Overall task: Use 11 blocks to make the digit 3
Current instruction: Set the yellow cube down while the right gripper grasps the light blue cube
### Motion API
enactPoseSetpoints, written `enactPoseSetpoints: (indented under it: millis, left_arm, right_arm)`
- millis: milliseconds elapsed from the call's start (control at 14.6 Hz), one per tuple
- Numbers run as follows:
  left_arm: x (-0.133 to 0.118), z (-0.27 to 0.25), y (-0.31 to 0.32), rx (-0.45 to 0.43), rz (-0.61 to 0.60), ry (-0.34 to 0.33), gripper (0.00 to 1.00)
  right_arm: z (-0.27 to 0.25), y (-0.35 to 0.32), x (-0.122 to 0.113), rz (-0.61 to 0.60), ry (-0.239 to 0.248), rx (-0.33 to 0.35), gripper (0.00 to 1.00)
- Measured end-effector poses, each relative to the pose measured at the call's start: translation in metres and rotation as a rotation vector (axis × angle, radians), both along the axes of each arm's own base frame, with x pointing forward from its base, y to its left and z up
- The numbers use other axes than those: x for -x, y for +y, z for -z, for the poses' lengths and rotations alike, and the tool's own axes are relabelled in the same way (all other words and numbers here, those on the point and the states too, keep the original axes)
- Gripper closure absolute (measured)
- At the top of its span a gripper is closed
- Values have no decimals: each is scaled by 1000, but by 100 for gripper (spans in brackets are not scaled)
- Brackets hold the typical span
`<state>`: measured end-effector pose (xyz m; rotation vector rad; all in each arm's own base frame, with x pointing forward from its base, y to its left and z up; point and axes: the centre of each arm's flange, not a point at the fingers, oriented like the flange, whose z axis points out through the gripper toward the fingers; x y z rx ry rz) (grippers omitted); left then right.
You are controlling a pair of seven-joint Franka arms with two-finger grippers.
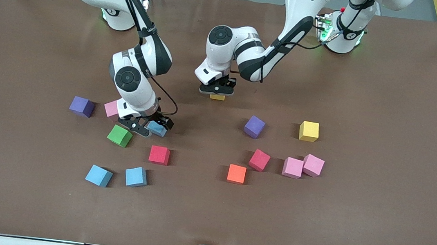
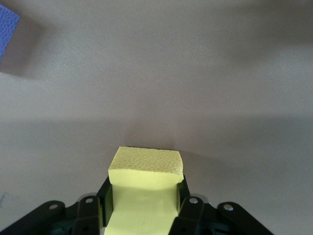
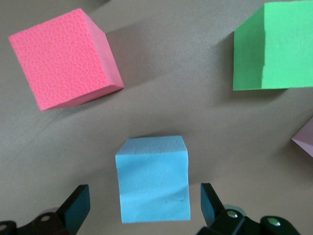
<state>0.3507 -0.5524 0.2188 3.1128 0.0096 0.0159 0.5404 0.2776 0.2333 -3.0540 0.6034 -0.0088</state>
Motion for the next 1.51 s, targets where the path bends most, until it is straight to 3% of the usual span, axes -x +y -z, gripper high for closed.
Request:
enactPoseSetpoints:
  millis: [343, 687, 755, 893, 1167, 1373, 1511]
  left_arm:
    - [0, 0, 0, 0, 0, 0, 46]
    - [-12, -13, 2, 19, -16, -18, 1]
    - [-18, -19, 5, 21, -19, -24, 0]
    - [-35, -32, 17, 13, 1, -36, 0]
    - [-83, -55, 60, -28, 150, -49, 0]
    - [-118, -51, 102, -49, 234, -37, 1]
    - [-128, -40, 125, -67, 272, -15, 2]
  right_arm:
    - [22, -1, 0, -1, -1, 6, 5]
    - [29, -5, -1, 4, 5, 12, 10]
    - [29, -6, -1, 5, 5, 12, 14]
    - [29, -6, -1, 5, 5, 12, 34]
    - [28, -5, -2, 62, 6, 12, 44]
    - [27, -4, -1, 191, 8, 10, 44]
    - [26, -2, 1, 281, 26, 18, 48]
